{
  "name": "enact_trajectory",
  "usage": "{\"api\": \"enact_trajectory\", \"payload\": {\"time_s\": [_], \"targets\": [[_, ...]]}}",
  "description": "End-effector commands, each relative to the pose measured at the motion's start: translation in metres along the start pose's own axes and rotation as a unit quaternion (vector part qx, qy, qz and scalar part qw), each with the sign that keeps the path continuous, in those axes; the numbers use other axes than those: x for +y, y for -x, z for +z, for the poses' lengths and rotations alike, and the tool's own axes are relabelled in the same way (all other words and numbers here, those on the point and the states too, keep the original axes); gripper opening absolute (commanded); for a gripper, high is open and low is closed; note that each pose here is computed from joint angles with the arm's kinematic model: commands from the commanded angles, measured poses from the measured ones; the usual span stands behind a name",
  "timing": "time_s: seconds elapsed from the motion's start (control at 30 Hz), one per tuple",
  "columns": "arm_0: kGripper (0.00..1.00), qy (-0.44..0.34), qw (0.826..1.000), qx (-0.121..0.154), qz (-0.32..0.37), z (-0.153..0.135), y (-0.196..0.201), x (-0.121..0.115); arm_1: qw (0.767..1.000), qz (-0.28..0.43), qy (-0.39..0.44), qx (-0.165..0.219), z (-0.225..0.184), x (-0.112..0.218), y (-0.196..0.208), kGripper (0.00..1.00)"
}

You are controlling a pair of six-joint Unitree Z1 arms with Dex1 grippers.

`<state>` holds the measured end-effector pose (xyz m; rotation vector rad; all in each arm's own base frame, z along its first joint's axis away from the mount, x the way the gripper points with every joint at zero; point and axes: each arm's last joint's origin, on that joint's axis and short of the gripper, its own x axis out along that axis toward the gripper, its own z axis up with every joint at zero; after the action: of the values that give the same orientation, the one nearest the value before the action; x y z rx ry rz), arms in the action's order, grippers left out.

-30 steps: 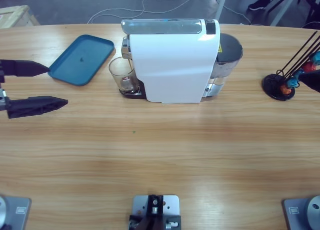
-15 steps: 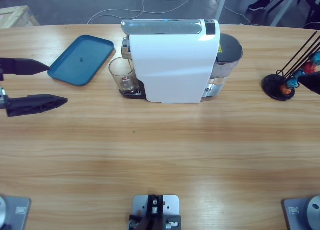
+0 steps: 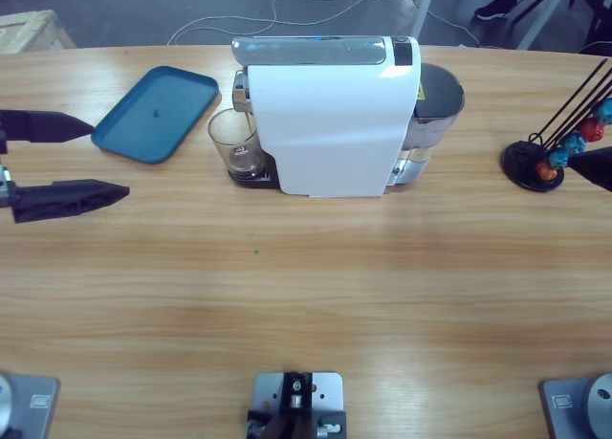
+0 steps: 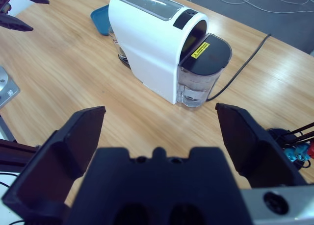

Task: Pour coffee

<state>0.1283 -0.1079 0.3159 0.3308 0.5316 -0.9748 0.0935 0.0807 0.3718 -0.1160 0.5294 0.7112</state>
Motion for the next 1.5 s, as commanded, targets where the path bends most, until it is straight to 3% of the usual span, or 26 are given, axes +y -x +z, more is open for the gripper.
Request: {"api": "enact_trajectory", "payload": {"time_s": [0.03, 0.67, 0.83, 1.0, 1.17, 1.27, 1.37, 1.5], "targets": [[1.000, 0.005, 1.000, 0.007, 0.001, -0.003, -0.001, -0.001, 0.999, 0.018, -0.007, 0.026, -0.012, 0.002, -0.003, 1.000], [1.000, 0.007, 1.000, 0.017, 0.000, -0.004, -0.006, 0.000, 0.999, 0.020, -0.008, 0.032, -0.014, 0.002, -0.003, 1.000], [1.000, 0.004, 0.999, -0.035, -0.034, 0.007, -0.001, -0.002, 0.999, 0.023, -0.010, 0.047, -0.017, 0.002, -0.004, 1.000], [0.973, -0.003, 0.999, -0.048, -0.016, 0.009, -0.013, 0.012, 0.998, 0.023, -0.010, 0.055, -0.017, 0.002, -0.007, 1.000], [0.853, -0.059, 0.997, -0.024, -0.035, 0.015, -0.054, 0.047, 0.997, 0.036, -0.012, 0.066, -0.021, 0.003, -0.004, 1.000], [0.853, -0.088, 0.995, -0.014, -0.032, 0.021, -0.076, 0.065, 0.996, 0.038, -0.012, 0.076, -0.023, 0.003, -0.005, 1.000], [0.865, -0.098, 0.994, -0.028, -0.049, 0.023, -0.089, 0.077, 0.995, 0.052, -0.012, 0.084, -0.026, 0.004, -0.007, 1.000], [0.974, -0.100, 0.992, -0.016, -0.071, 0.016, -0.106, 0.082, 0.994, 0.060, -0.014, 0.095, -0.034, 0.005, -0.008, 1.000]]}}
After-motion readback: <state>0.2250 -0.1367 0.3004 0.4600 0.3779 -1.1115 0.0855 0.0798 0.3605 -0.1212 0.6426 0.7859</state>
